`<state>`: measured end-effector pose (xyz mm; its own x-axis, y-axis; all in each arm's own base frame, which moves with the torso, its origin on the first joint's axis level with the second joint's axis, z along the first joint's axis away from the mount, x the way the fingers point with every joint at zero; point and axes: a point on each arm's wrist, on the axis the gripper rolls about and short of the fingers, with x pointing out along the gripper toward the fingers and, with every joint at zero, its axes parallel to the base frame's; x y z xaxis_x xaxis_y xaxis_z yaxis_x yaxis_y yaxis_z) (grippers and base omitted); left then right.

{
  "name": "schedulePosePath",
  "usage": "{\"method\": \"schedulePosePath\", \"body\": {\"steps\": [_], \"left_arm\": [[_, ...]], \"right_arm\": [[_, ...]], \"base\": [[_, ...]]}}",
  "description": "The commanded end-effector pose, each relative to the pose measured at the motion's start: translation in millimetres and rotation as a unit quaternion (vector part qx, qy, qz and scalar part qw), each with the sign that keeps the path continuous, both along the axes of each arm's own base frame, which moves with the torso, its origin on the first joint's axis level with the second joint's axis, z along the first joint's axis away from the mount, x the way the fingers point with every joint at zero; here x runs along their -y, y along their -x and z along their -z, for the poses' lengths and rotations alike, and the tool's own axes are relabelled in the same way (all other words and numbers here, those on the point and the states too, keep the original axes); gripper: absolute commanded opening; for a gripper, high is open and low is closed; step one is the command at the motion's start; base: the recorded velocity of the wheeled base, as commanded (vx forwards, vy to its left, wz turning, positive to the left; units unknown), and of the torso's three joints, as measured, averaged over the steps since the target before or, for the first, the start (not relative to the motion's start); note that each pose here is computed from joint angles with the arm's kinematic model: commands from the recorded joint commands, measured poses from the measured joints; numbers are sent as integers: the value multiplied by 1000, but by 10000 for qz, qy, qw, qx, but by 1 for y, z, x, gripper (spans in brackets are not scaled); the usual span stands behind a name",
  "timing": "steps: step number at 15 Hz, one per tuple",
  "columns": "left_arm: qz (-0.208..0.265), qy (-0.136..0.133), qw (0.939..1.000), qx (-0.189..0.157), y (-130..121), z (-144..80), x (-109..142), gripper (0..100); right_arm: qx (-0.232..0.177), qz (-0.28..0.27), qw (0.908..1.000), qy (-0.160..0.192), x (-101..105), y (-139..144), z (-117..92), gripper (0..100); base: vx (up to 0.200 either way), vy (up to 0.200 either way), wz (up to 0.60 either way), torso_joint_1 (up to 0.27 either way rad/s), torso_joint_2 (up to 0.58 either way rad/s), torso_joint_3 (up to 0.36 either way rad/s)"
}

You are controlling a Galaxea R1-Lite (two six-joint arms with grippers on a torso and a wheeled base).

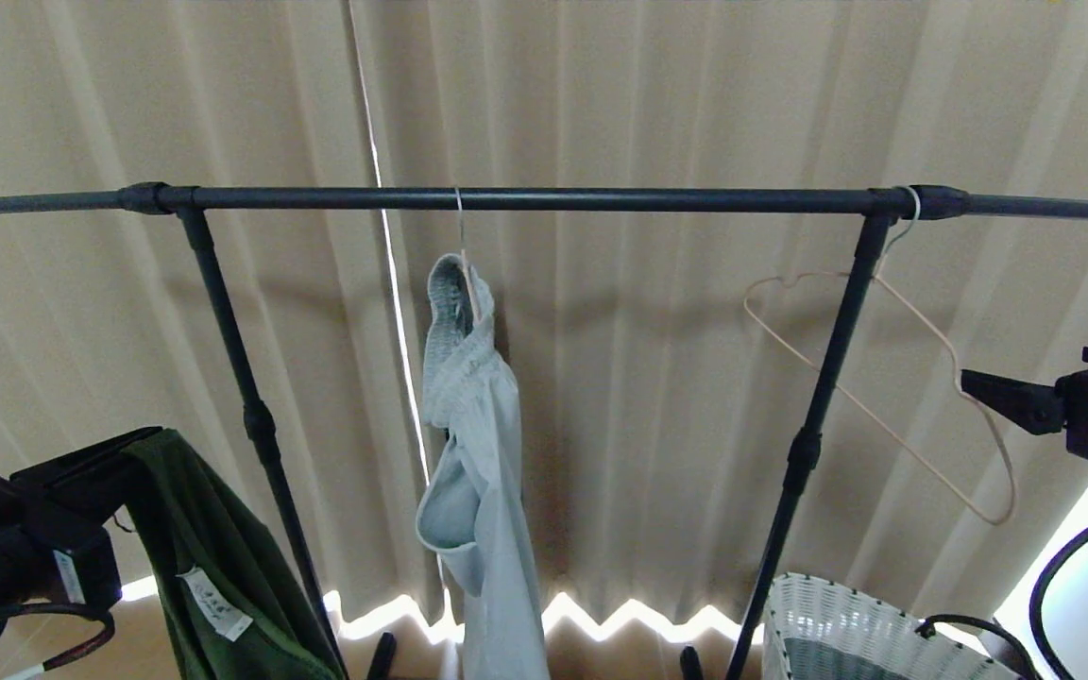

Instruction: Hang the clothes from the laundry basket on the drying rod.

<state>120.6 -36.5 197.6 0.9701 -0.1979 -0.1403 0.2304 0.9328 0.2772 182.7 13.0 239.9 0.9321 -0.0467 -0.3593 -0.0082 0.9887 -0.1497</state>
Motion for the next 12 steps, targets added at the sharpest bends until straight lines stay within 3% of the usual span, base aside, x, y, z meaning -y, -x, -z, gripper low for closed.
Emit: {"method": "schedulePosePath", "body": {"steps": [1,8,12], "left_arm": [[1,-4,10000,-4,0,0,0,0],[11,16,9999,109,2,1,0,0],[10,21,9999,100,2,1,0,0]], "right_arm": [[-49,-5,10000,5,-1,-6,1,100],[-430,-18,9991,12,-4,-36,13,100],[-692,81,9972,-261,-5,-48,25,100]], "base": [[200,0,0,12,-2,-2],[0,0,0,0,0,0],[0,0,0,0,0,0]]}}
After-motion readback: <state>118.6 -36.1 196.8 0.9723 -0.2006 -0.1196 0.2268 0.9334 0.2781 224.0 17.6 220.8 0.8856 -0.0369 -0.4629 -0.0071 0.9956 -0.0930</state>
